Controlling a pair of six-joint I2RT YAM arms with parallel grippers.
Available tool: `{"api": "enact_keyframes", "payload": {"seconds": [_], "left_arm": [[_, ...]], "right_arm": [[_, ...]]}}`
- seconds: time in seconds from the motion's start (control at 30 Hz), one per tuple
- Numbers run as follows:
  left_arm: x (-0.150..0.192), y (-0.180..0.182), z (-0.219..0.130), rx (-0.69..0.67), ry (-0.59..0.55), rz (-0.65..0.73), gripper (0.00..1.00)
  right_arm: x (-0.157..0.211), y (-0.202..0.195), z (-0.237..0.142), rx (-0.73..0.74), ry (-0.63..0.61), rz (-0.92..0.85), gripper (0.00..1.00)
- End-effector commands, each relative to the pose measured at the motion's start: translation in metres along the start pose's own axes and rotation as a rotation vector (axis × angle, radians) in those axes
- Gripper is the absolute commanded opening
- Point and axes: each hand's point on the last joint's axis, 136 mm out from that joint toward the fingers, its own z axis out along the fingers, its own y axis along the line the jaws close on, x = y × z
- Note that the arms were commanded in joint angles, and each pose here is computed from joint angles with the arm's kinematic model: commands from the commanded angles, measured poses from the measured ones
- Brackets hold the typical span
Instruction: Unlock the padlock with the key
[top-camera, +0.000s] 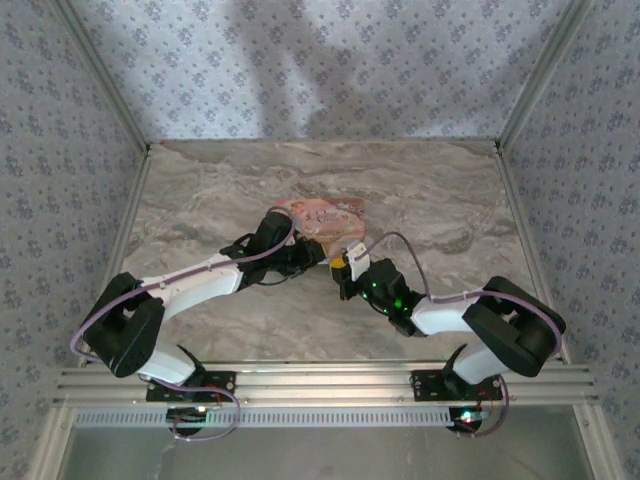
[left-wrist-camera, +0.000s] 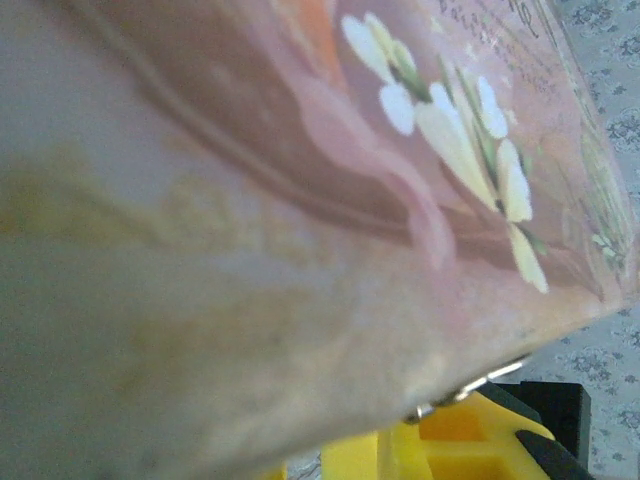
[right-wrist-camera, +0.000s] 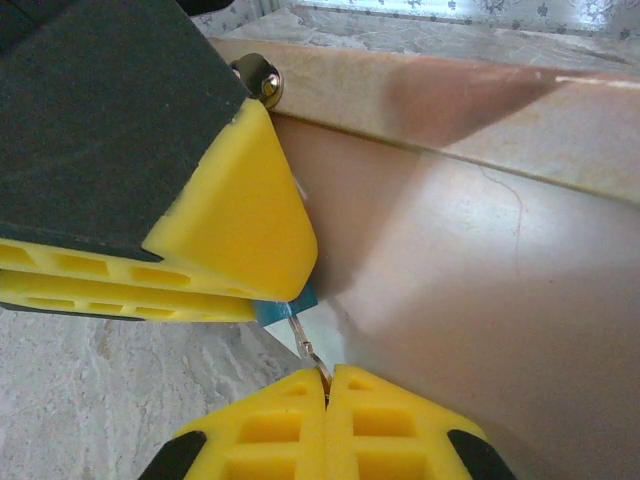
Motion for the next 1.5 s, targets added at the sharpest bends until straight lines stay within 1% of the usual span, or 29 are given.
{"api": "enact_keyframes", "payload": {"seconds": [0.0, 0.27, 0.4, 0.57, 0.67, 1.1, 1.47], "left_arm": [[0.019, -0.028, -0.001, 0.090, 0.096, 0.002, 0.23], [0.019, -0.026, 0.001, 0.082, 0.098, 0.000, 0.23], [0.020, -0.026, 0.002, 0.083, 0.102, -0.001, 0.23], [0.021, -0.027, 0.002, 0.085, 0.104, 0.002, 0.23], [0.022, -0.026, 0.003, 0.082, 0.105, 0.002, 0.23], [0.025, -0.017, 0.009, 0.060, 0.117, -0.005, 0.23], [0.030, -0.012, 0.016, 0.053, 0.132, -0.011, 0.23]], "right_arm": [[-0.080, 0.024, 0.002, -0.101, -0.245, 0.010, 0.00], [-0.092, 0.026, -0.001, -0.130, -0.277, 0.033, 0.00], [-0.093, 0.026, -0.001, -0.145, -0.276, 0.033, 0.00], [-0.088, 0.019, 0.003, -0.107, -0.258, -0.005, 0.00], [-0.088, 0.016, 0.004, -0.104, -0.263, 0.002, 0.00], [-0.114, 0.019, -0.002, -0.129, -0.334, 0.032, 0.00], [-0.121, 0.022, -0.002, -0.146, -0.349, 0.028, 0.00]]}}
